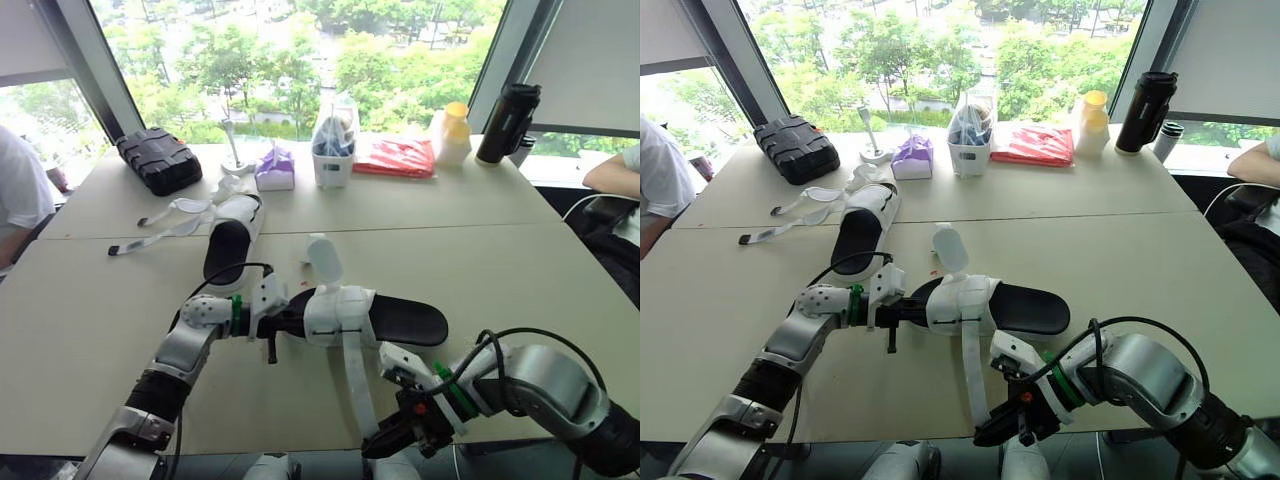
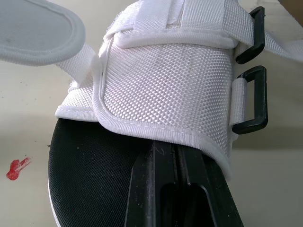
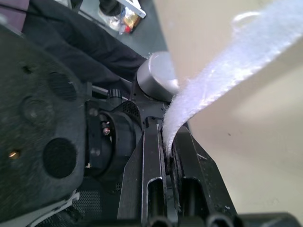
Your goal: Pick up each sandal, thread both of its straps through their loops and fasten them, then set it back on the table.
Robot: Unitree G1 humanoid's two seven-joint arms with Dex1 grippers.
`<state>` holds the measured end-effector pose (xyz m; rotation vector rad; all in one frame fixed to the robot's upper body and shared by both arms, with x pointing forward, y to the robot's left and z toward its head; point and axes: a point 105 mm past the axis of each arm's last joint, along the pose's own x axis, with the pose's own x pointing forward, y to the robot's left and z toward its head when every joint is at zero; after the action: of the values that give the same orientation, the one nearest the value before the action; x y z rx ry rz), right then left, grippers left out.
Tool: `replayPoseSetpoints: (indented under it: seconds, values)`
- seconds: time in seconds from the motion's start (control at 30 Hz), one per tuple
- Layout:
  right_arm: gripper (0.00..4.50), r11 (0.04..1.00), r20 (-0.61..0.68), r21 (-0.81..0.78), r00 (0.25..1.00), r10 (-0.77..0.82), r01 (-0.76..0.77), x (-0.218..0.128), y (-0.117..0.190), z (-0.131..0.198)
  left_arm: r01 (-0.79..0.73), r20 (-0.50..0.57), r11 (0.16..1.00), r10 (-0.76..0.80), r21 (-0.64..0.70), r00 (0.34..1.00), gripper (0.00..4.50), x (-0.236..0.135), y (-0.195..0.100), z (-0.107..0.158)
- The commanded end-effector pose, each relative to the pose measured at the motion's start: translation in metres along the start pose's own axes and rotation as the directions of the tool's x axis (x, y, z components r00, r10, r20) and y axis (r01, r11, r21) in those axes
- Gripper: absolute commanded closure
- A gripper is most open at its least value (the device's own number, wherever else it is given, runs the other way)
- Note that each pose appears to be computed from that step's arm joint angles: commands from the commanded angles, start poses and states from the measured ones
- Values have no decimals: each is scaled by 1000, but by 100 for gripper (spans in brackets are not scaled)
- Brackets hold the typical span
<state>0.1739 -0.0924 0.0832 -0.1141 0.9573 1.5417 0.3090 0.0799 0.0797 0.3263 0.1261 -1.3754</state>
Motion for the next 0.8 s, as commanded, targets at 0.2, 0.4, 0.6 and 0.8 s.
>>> replayPoseSetpoints:
  seconds: [0.2,0.4,0.6,0.8]
  values:
    - [444,970,100,-235,994,-39,61,-41,11,63,70,-162,997,-74,-29,984,450,10,-11,-46]
    - [444,949,180,-260,975,-134,179,-70,-14,102,91,-167,996,-92,-13,982,450,16,-10,-48]
    - [444,944,207,-209,955,-211,254,-74,-50,109,99,-161,995,-98,-3,982,450,18,-10,-46]
    - [414,945,255,-126,931,-263,301,-74,-79,116,91,-150,996,-90,2,985,450,19,-10,-44]
